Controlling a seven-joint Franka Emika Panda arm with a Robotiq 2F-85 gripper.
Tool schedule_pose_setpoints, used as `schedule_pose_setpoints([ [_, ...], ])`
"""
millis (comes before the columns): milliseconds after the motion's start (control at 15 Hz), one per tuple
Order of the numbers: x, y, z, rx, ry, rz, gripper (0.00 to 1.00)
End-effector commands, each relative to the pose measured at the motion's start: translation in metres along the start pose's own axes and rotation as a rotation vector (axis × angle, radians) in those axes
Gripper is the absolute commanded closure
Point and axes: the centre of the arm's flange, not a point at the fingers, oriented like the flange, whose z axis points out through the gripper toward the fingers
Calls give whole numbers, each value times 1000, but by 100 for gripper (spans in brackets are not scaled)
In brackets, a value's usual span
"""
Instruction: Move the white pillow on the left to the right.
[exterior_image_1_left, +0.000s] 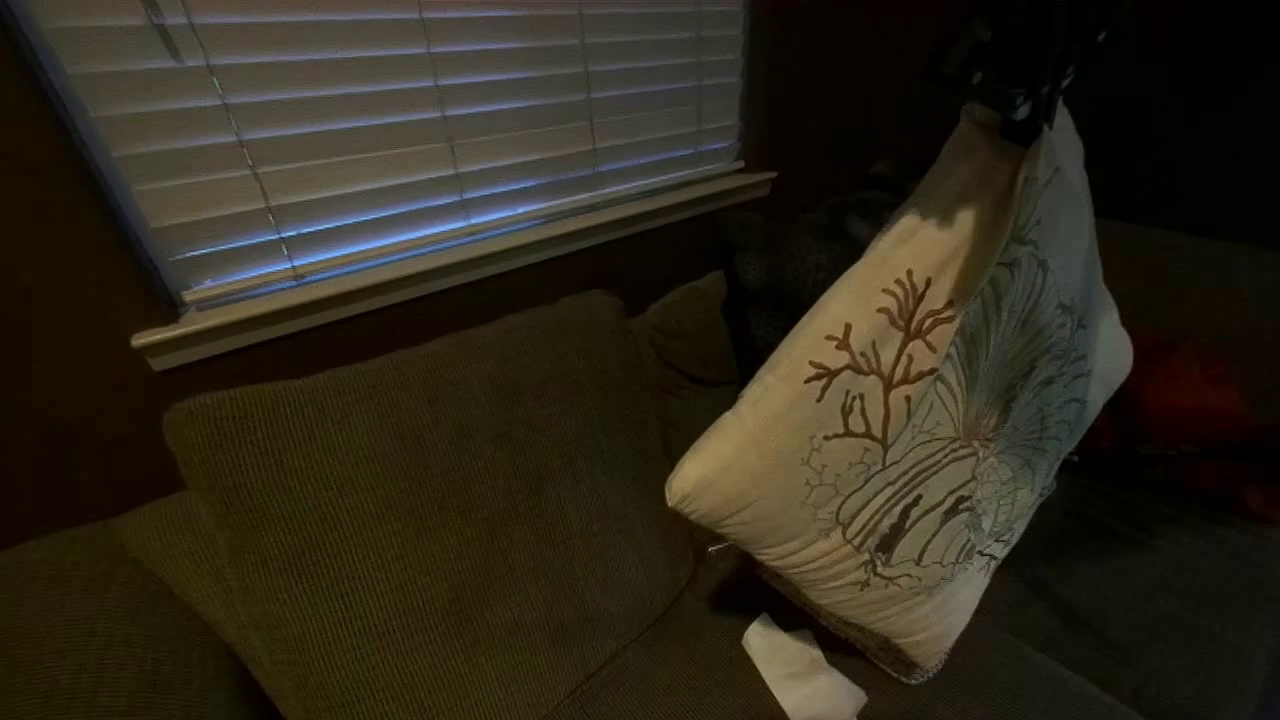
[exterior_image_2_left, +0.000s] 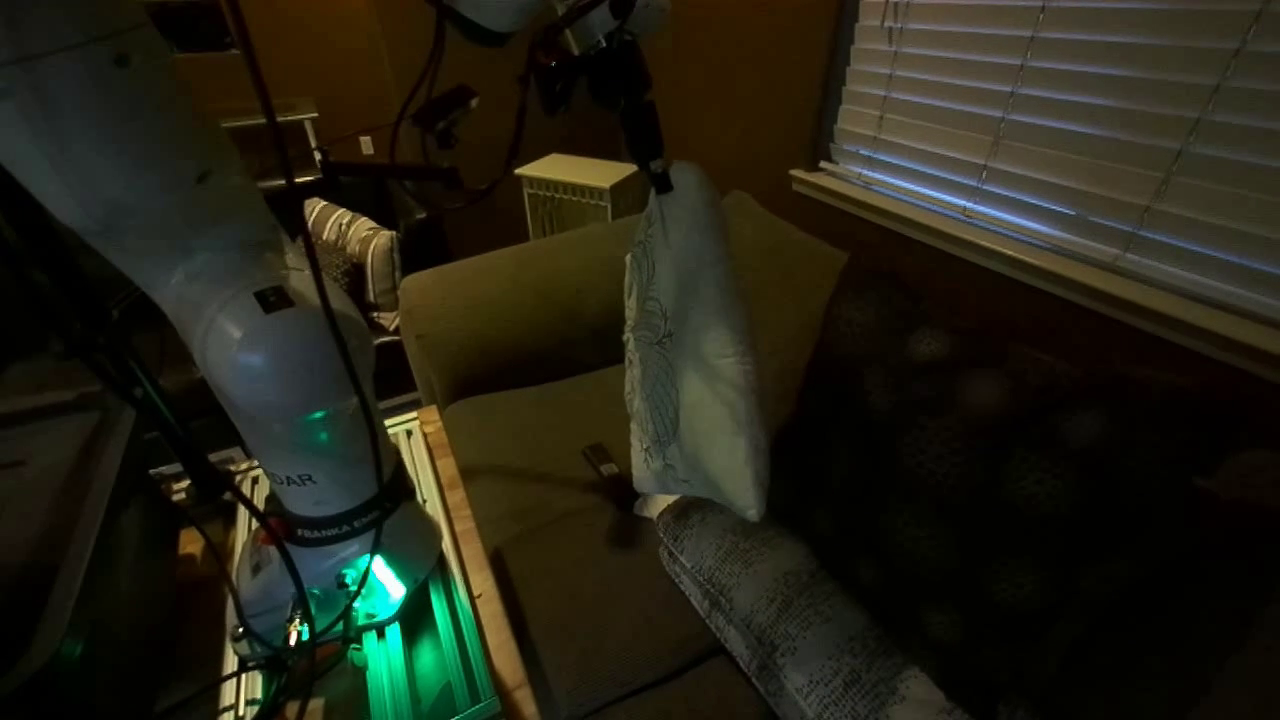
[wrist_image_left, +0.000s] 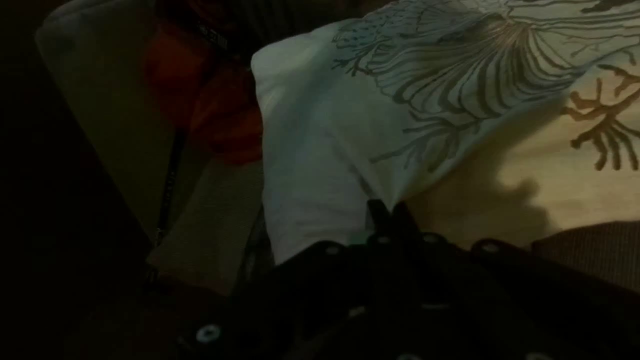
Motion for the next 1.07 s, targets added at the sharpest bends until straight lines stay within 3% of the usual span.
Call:
schedule_pose_setpoints([
  [0, -1, 6, -1, -1, 3, 8, 96],
  [267, -6, 9, -2, -2, 11, 13, 99],
  [400, -9, 8, -3, -51, 38, 15, 99],
  [1000, 1, 38, 13, -129, 180, 16, 99],
])
